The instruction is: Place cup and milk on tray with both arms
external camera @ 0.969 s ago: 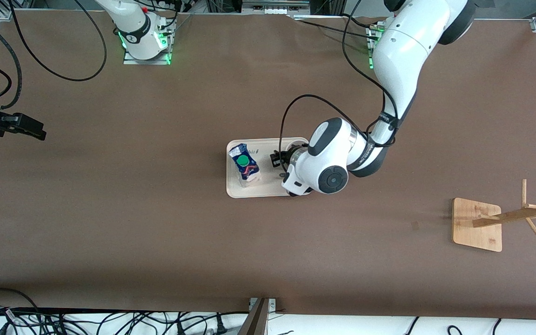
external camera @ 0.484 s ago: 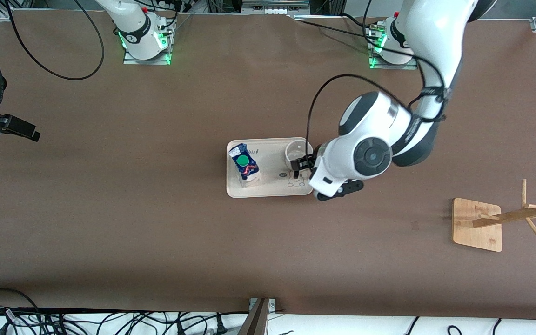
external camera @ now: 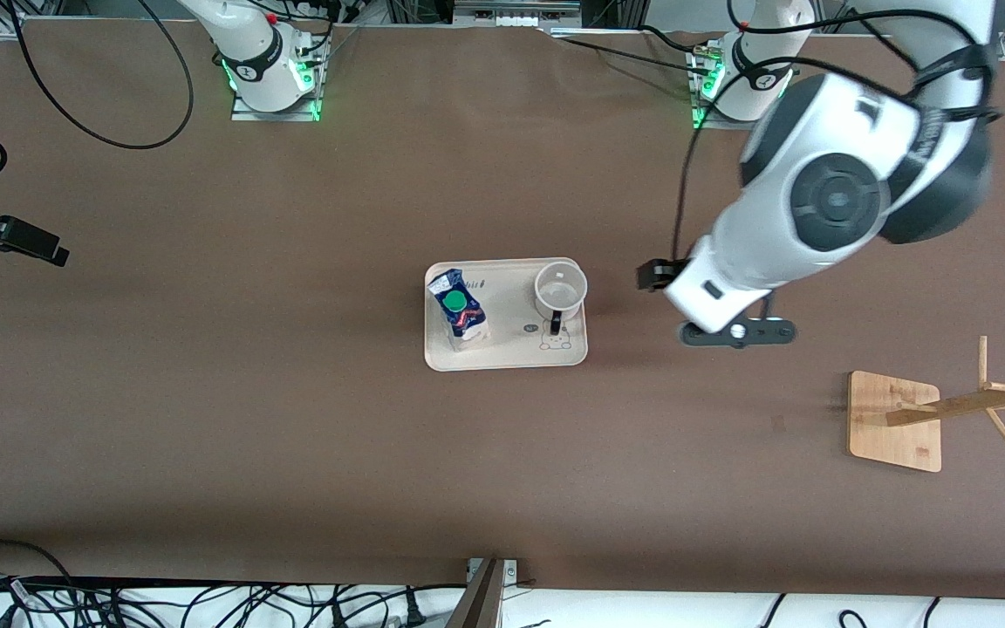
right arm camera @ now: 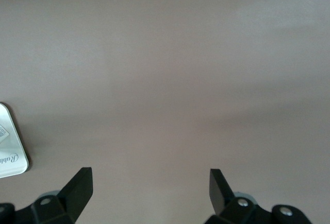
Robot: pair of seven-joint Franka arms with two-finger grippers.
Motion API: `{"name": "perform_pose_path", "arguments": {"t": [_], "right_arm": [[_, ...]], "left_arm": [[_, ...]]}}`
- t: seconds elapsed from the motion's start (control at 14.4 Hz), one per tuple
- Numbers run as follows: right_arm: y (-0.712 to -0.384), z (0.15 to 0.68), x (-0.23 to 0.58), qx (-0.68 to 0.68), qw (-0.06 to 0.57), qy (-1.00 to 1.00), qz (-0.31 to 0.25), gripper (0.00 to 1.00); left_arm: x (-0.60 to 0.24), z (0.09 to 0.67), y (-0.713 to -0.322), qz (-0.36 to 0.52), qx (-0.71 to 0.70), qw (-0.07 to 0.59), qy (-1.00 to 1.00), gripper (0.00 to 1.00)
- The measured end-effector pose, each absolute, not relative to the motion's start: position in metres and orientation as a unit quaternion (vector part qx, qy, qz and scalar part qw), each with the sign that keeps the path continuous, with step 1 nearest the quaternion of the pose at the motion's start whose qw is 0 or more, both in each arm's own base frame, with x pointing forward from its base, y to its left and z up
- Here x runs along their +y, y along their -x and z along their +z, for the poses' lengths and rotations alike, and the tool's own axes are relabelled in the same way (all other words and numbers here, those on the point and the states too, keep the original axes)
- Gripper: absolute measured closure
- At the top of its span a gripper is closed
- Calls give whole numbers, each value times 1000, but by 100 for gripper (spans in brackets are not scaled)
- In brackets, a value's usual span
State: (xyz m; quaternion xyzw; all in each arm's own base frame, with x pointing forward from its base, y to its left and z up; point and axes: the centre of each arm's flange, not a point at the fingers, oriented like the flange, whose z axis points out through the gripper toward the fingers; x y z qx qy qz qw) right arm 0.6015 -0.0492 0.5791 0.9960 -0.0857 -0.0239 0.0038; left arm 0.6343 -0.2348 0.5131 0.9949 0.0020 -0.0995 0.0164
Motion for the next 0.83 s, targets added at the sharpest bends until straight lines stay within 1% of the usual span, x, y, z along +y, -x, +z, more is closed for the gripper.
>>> {"name": "perform_pose_path", "arguments": {"t": [0.14, 0.48, 0.69, 0.83], "right_arm": [[-602, 579, -48, -85, 4, -996, -24, 0], [-602, 578, -46, -84, 4, -996, -25, 0], [-604, 580, -48, -84, 4, -996, -14, 0], [-607, 582, -50, -86, 4, -996, -1, 0]], "left_arm": [[-199, 537, -637, -82, -29, 12, -996, 0], [-111, 596, -620, -16, -110, -6, -994, 0], [-49, 609, -604, 21, -92, -19, -995, 0], [-27, 606, -591, 26, -80, -23, -996, 0]]}}
